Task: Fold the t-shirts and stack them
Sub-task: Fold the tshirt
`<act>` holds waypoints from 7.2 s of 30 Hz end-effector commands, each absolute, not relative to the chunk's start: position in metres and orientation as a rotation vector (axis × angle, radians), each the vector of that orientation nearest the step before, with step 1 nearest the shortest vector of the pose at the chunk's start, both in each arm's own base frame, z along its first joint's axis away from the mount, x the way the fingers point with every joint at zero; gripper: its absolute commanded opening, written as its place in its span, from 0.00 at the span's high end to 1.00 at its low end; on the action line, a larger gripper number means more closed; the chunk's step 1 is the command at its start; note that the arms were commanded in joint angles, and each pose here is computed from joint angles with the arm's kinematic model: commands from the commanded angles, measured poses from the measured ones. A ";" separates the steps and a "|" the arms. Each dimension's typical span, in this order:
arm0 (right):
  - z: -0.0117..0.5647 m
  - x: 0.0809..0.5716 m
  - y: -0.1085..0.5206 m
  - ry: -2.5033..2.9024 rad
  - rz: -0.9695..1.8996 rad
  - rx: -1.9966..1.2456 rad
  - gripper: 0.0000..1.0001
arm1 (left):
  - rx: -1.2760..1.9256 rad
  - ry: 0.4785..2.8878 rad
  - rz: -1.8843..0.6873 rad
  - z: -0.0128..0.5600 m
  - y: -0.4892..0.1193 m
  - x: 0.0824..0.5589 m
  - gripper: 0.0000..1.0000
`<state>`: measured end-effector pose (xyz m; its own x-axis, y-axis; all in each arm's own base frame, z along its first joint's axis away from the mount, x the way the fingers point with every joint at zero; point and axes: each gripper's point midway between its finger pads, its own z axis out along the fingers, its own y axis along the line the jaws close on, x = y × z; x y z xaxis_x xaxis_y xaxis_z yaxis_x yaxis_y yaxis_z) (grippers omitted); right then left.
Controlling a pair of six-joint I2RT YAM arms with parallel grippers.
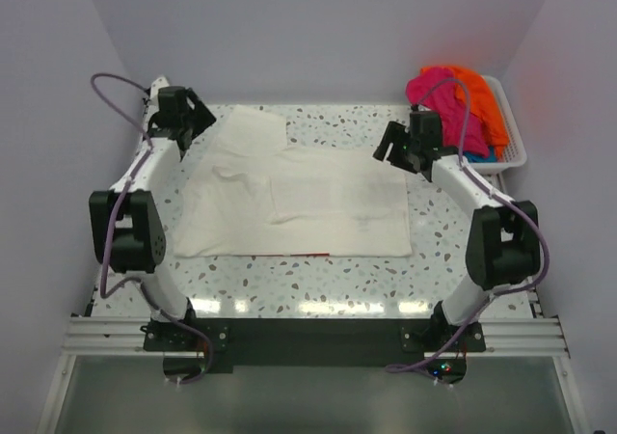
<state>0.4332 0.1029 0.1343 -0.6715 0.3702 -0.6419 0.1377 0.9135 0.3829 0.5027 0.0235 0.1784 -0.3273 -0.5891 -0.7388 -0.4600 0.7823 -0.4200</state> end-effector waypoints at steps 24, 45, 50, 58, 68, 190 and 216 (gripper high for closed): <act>0.132 0.531 0.105 2.210 0.251 0.107 0.30 | -0.108 2.061 -0.120 0.059 -0.042 0.697 0.21; 0.095 0.526 0.072 2.311 0.044 0.198 0.35 | -0.155 1.922 -0.137 0.082 -0.061 0.707 0.72; 0.084 0.527 0.061 2.338 -0.016 0.214 0.36 | -0.175 1.869 -0.130 0.104 -0.057 0.711 0.82; 0.071 0.534 0.044 2.357 -0.117 0.217 0.35 | -0.183 1.807 -0.148 0.126 -0.057 0.711 0.94; 0.035 0.564 0.037 2.394 -0.151 0.228 0.43 | -0.170 1.765 -0.209 0.143 -0.064 0.712 1.00; 0.039 0.330 0.088 2.376 0.219 0.502 0.72 | -0.989 2.065 -0.254 0.058 -0.032 0.351 0.74; 0.009 0.269 0.119 2.494 0.421 0.469 0.79 | -1.139 2.164 -0.183 0.022 -0.001 0.453 0.79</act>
<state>0.2859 0.1126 0.0196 -0.7600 0.4110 -0.5036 0.2347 0.8960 0.3770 0.4445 -0.0148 0.0227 -0.3711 -0.8025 -0.4672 -0.6604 0.5818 -0.4748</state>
